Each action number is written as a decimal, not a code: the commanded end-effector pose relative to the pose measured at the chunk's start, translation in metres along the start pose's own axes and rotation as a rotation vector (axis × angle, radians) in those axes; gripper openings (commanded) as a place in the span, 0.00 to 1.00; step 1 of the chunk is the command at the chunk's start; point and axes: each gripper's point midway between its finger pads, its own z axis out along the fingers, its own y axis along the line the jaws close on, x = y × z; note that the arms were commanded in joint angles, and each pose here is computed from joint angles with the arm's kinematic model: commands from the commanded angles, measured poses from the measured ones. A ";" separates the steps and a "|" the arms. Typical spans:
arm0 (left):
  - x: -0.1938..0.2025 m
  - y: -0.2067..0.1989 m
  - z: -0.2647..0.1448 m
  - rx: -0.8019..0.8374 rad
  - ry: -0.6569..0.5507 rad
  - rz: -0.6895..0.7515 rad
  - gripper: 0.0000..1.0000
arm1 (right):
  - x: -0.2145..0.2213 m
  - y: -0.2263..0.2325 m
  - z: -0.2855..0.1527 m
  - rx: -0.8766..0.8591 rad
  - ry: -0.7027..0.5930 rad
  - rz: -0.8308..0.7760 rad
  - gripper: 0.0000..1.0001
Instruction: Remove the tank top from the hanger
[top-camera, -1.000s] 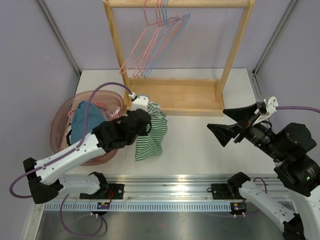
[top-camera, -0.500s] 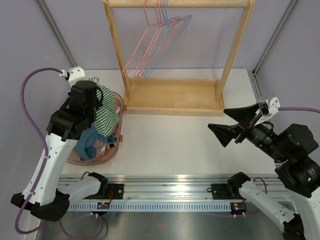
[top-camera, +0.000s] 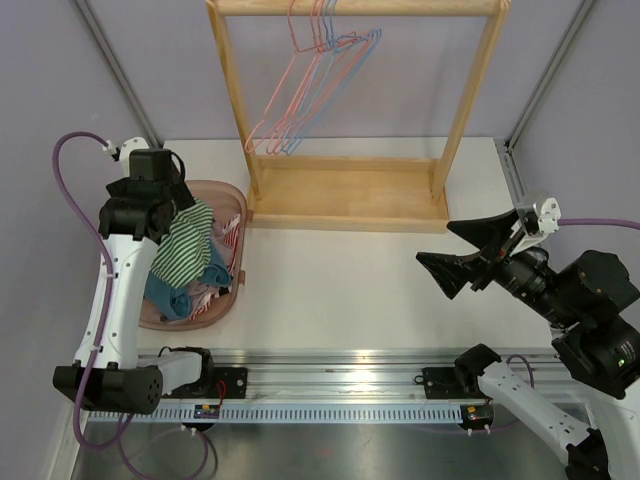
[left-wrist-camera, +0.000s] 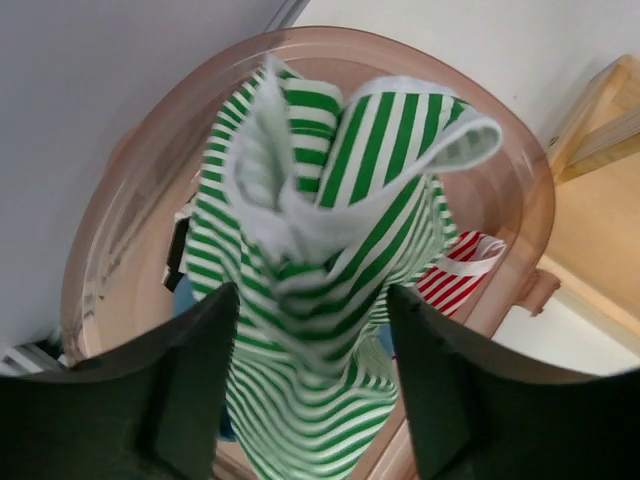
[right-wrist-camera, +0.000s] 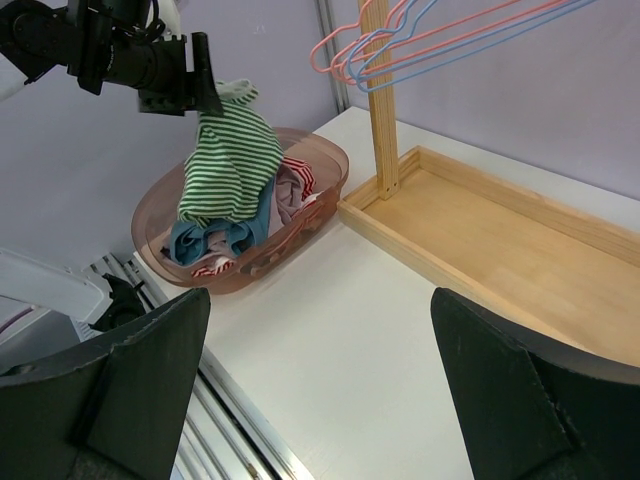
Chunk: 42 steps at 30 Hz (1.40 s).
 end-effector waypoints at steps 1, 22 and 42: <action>-0.013 0.007 -0.003 -0.016 -0.043 -0.059 0.89 | -0.012 0.006 -0.005 -0.023 -0.032 -0.027 1.00; 0.001 0.000 -0.101 0.394 -0.193 -0.023 0.99 | 0.033 -0.115 -0.008 0.674 0.172 0.065 1.00; 0.056 0.052 -0.144 0.475 -0.394 0.096 0.99 | 0.091 -0.140 -0.058 0.848 0.262 0.023 1.00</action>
